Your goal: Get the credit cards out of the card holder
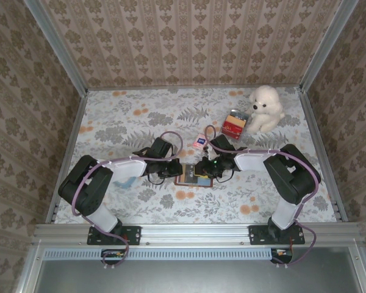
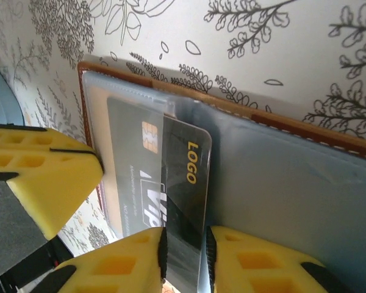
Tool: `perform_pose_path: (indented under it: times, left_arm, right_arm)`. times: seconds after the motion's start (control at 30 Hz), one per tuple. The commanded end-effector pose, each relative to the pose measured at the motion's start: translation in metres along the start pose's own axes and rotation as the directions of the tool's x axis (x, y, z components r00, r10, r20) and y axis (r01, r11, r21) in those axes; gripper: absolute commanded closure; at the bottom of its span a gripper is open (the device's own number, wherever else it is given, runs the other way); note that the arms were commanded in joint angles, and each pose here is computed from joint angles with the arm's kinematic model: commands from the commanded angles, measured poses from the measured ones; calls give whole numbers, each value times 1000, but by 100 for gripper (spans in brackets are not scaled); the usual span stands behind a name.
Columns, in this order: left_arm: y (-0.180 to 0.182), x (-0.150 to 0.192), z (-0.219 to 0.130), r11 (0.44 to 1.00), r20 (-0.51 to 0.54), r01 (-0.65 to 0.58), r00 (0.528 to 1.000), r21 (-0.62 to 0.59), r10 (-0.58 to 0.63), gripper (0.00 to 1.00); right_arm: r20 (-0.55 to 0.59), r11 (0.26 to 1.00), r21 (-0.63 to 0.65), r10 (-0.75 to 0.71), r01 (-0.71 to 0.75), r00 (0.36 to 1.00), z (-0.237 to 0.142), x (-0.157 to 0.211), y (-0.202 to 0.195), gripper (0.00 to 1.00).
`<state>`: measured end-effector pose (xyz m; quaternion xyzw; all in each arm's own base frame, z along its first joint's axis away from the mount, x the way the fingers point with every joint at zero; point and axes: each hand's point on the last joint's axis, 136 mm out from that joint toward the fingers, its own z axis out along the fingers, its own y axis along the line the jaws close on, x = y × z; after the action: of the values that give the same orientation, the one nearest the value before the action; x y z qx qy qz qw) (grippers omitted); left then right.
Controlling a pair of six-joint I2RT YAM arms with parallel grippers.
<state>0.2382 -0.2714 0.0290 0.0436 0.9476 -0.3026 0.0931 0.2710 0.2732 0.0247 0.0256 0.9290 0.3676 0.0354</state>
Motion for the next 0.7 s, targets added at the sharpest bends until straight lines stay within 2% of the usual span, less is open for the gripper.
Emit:
perform_pose_path:
  times: [0.0,0.17,0.33,0.47,0.67]
  left_arm:
    - [38,30,6,991,-83,46,995,-123,-57,92]
    - [37,29,5,991,-81,45,995,-122,-55,92]
    - [38,30,4,991,-83,44,995,-124,-55,93]
    - [39,30,3,991,-81,44,995,-128,-54,93]
    - [39,29,1,991,-72,46,996,-129,-56,93]
  right_arm:
    - [-20,1000,9,17,-17,1000,6,5,-8,70]
    - [-38,999,-14,29,-29,999,15,5,-6,72]
    - [-26,999,-11,30,-31,999,15,3,-8,80]
    - [-3,999,30,37,-37,999,9,2,-14,89]
    - [39,995,86,51,-54,998,-14,6,-29,93]
